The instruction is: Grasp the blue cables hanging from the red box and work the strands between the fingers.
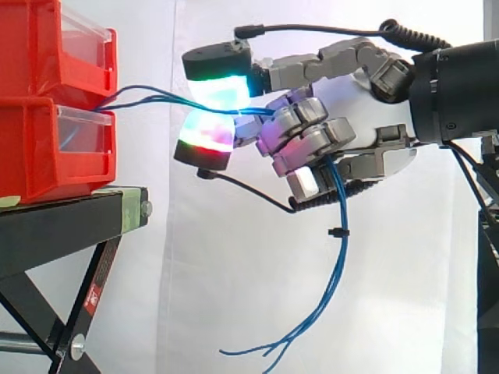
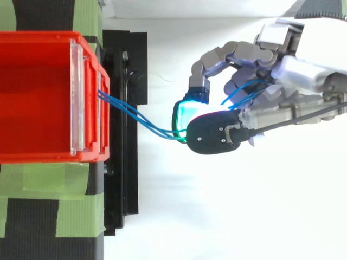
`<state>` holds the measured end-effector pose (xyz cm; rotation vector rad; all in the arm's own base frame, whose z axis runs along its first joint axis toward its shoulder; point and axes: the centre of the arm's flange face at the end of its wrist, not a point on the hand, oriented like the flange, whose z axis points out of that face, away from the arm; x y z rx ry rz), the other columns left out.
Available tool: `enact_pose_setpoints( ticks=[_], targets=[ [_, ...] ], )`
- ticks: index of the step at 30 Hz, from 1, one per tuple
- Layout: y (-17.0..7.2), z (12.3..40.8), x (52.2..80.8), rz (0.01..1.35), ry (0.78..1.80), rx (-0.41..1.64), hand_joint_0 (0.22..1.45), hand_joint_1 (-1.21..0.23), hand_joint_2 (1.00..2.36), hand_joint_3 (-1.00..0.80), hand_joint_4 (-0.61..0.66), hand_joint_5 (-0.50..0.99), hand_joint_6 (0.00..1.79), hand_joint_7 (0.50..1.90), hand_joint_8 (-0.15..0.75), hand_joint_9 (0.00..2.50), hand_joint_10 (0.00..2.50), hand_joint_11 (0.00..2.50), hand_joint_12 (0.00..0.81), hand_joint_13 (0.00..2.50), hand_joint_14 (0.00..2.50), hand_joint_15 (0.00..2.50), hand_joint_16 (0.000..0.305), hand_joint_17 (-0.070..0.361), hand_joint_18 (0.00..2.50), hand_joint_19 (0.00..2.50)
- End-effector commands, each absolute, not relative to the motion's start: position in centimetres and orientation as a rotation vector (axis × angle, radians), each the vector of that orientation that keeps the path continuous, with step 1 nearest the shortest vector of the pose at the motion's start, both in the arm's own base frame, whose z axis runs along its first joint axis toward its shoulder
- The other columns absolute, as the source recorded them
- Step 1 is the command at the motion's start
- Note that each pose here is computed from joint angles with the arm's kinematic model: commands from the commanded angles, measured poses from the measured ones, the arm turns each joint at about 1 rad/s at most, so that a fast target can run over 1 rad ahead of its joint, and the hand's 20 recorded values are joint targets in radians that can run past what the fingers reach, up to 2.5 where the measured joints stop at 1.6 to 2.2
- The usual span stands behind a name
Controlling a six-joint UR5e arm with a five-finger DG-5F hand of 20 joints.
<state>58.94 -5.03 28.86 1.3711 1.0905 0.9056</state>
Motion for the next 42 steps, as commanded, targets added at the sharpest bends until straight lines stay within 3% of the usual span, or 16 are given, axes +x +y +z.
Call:
enact_pose_setpoints(
  ticks=[1, 4, 6, 9, 14, 16, 18, 20, 23, 25, 29, 31, 33, 34, 36, 42],
  targets=[
    [-5.04, 28.92, 58.94, 0.907, 1.089, 1.371, 0.69, -0.66, 1.57, -0.25, 0.26, 0.13, 1.13, 1.13, 0.430, 0.95, 2.50, 2.50, 0.546, 1.37, 2.50, 1.51, 0.073, 0.164, 1.59, 0.40],
    [-5.04, 28.82, 58.94, 0.905, 1.091, 1.372, 0.73, -0.58, 1.59, -0.34, 0.20, 0.22, 0.87, 1.17, 0.430, 0.95, 2.50, 2.50, 0.546, 1.37, 2.50, 1.51, 0.073, 0.164, 1.59, 0.40],
    [-5.05, 28.91, 58.92, 0.906, 1.090, 1.371, 1.14, -0.60, 1.04, 0.16, 0.19, 0.48, 0.26, 1.45, 0.430, 0.95, 2.50, 2.50, 0.546, 1.37, 2.50, 1.51, 0.073, 0.164, 1.59, 0.40],
    [-5.13, 28.82, 58.93, 0.904, 1.090, 1.373, 1.23, -0.62, 1.00, 0.10, 0.23, 0.64, 0.00, 1.56, 0.430, 0.95, 2.50, 2.50, 0.546, 1.37, 2.50, 1.51, 0.073, 0.164, 1.59, 0.40],
    [-5.04, 28.83, 58.95, 0.905, 1.091, 1.370, 0.92, -0.65, 1.18, 0.08, 0.24, 0.61, 0.00, 1.47, 0.430, 0.95, 2.50, 2.50, 0.546, 1.37, 2.50, 1.51, 0.073, 0.164, 1.59, 0.40],
    [-5.04, 28.82, 58.94, 0.904, 1.092, 1.371, 0.77, -0.70, 1.43, -0.09, 0.21, 0.44, 0.24, 1.40, 0.430, 0.95, 2.50, 2.50, 0.546, 1.37, 2.50, 1.51, 0.073, 0.164, 1.59, 0.40],
    [-5.13, 28.82, 58.93, 0.903, 1.091, 1.372, 1.12, -0.80, 1.00, 0.14, 0.11, 0.06, 1.12, 1.13, 0.430, 0.95, 2.50, 2.50, 0.546, 1.37, 2.50, 1.51, 0.073, 0.164, 1.59, 0.40],
    [-5.13, 28.82, 58.93, 0.903, 1.091, 1.372, 1.21, -0.75, 1.09, 0.19, 0.06, 0.07, 1.44, 1.17, 0.430, 0.95, 2.50, 2.50, 0.546, 1.37, 2.50, 1.51, 0.073, 0.164, 1.59, 0.40],
    [-5.13, 28.82, 58.93, 0.903, 1.091, 1.372, 1.19, -0.74, 1.20, 0.21, 0.01, 0.15, 1.47, 1.16, 0.430, 0.95, 2.50, 2.50, 0.546, 1.37, 2.50, 1.51, 0.073, 0.164, 1.59, 0.40],
    [-5.13, 28.82, 58.93, 0.903, 1.091, 1.372, 0.74, -0.77, 1.86, -0.20, 0.13, 0.15, 1.37, 1.19, 0.430, 0.95, 2.50, 2.50, 0.546, 1.37, 2.50, 1.51, 0.073, 0.164, 1.59, 0.40],
    [-5.13, 28.92, 58.93, 0.905, 1.088, 1.370, 0.76, -0.72, 1.14, -0.13, 0.04, 0.22, 1.25, 1.24, 0.430, 0.95, 2.50, 2.50, 0.546, 1.37, 2.50, 1.51, 0.073, 0.164, 1.59, 0.40],
    [-5.13, 28.82, 58.93, 0.903, 1.091, 1.372, 0.79, -0.71, 1.19, -0.04, -0.02, 0.17, 1.30, 1.20, 0.430, 0.95, 2.50, 2.50, 0.546, 1.37, 2.50, 1.51, 0.073, 0.164, 1.59, 0.40],
    [-5.14, 28.91, 58.91, 0.904, 1.090, 1.371, 0.76, -0.68, 1.65, -0.20, 0.00, 0.08, 1.30, 1.11, 0.430, 0.95, 2.50, 2.50, 0.546, 1.37, 2.50, 1.51, 0.073, 0.164, 1.59, 0.40],
    [-5.14, 28.91, 58.91, 0.904, 1.090, 1.371, 0.89, -0.64, 1.50, -0.01, -0.09, 0.06, 1.30, 1.10, 0.430, 0.95, 2.50, 2.50, 0.546, 1.37, 2.50, 1.51, 0.073, 0.164, 1.59, 0.40],
    [-5.05, 28.91, 58.92, 0.905, 1.091, 1.370, 1.20, -0.60, 1.04, 0.22, 0.08, 0.39, 0.84, 1.27, 0.430, 0.95, 2.50, 2.50, 0.546, 1.37, 2.50, 1.51, 0.073, 0.164, 1.59, 0.40],
    [-5.13, 28.82, 58.93, 0.903, 1.091, 1.372, 1.08, -0.63, 1.05, 0.11, 0.16, 0.62, 0.14, 1.52, 0.430, 0.95, 2.50, 2.50, 0.546, 1.37, 2.50, 1.51, 0.073, 0.164, 1.59, 0.40]
  ],
)
